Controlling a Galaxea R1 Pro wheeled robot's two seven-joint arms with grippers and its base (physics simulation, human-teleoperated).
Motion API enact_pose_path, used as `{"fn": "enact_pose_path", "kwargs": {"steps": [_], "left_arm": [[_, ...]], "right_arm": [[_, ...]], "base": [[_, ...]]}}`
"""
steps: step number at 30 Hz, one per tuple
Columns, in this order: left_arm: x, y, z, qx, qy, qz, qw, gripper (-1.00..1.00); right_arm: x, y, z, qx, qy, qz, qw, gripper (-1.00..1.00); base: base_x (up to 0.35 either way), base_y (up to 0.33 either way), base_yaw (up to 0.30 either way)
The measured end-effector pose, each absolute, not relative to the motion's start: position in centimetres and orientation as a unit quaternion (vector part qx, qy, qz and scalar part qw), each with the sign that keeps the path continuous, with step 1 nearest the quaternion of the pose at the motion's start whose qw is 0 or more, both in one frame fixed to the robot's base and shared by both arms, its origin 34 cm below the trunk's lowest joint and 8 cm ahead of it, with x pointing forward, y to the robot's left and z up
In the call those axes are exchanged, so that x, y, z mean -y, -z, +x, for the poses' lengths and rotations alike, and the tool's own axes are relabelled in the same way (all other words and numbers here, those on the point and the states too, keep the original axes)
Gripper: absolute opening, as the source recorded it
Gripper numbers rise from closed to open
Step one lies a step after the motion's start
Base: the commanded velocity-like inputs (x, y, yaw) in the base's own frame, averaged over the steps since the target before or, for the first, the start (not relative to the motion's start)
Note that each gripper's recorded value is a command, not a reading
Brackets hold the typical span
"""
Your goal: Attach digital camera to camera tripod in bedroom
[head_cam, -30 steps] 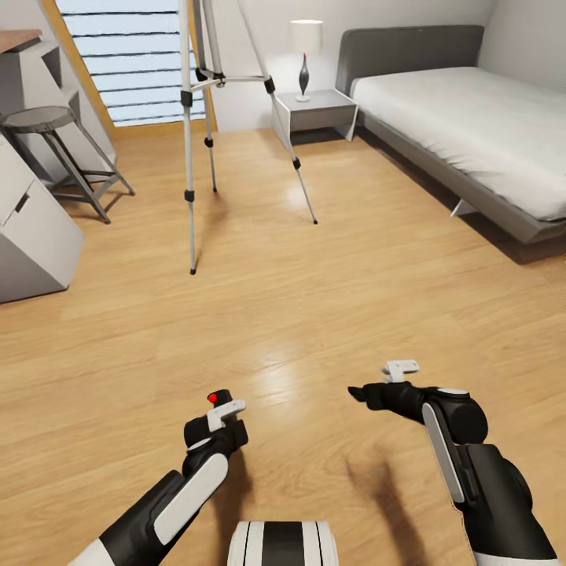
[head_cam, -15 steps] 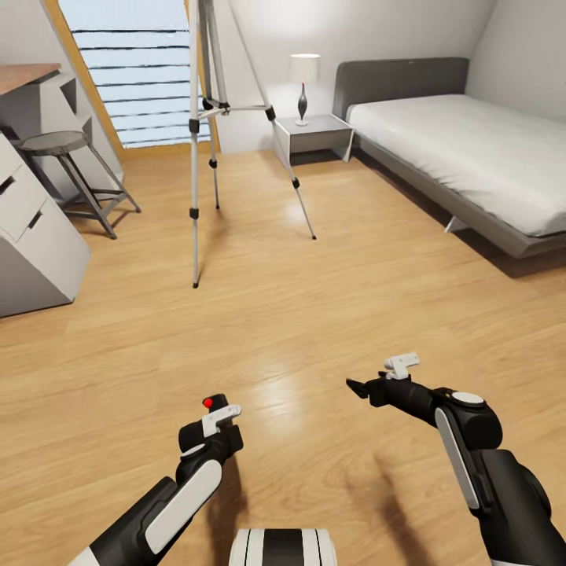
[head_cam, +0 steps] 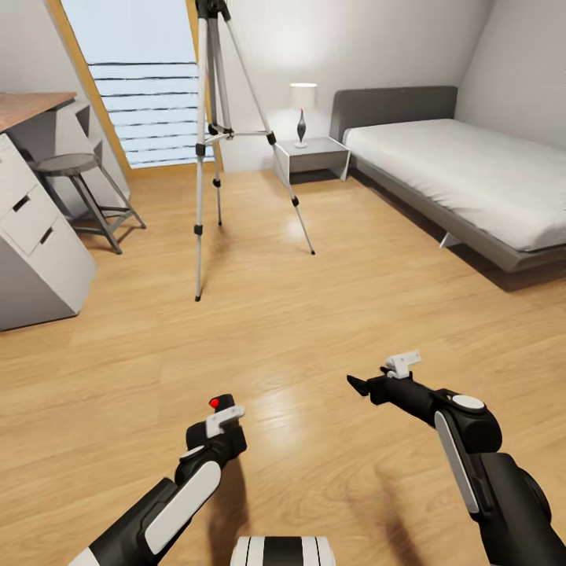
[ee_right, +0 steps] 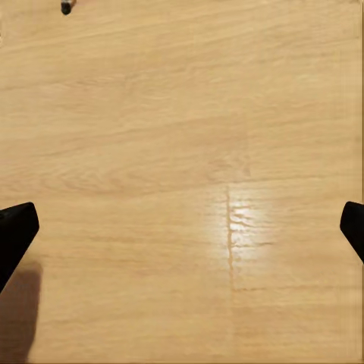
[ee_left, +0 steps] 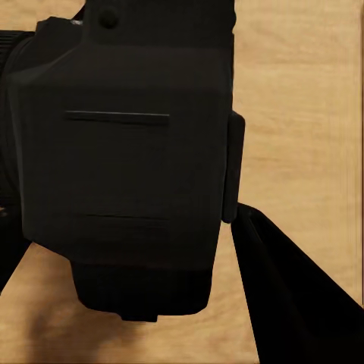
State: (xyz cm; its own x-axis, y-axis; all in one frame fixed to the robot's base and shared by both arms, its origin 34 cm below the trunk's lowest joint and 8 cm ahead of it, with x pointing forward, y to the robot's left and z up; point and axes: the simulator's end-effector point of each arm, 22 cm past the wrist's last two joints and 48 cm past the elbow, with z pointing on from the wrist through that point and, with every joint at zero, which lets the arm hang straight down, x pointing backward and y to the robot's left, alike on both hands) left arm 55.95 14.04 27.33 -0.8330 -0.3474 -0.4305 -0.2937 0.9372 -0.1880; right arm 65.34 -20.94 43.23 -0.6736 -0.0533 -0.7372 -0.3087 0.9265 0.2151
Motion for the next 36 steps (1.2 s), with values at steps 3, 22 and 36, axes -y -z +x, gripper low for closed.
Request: {"fn": "enact_pose_path", "kwargs": {"steps": [3, 22, 36], "left_arm": [[-13.4, -28.0, 56.3, -0.954, 0.076, -0.162, 0.242, -1.0], [-10.1, -31.5, 56.8, -0.949, 0.15, -0.128, 0.245, -1.0], [-9.4, -34.8, 57.6, -0.941, 0.181, -0.114, 0.263, -1.0]], "right_arm": [[22.2, -44.2, 66.2, -0.895, -0.133, -0.093, 0.415, 1.0], [24.7, -48.3, 67.0, -0.881, -0.057, -0.073, 0.464, 1.0], [24.6, -51.4, 66.7, -0.87, -0.054, -0.075, 0.484, 1.0]], "base": [[0.0, 0.0, 0.0], [0.0, 0.0, 0.0], [0.0, 0.0, 0.0]]}}
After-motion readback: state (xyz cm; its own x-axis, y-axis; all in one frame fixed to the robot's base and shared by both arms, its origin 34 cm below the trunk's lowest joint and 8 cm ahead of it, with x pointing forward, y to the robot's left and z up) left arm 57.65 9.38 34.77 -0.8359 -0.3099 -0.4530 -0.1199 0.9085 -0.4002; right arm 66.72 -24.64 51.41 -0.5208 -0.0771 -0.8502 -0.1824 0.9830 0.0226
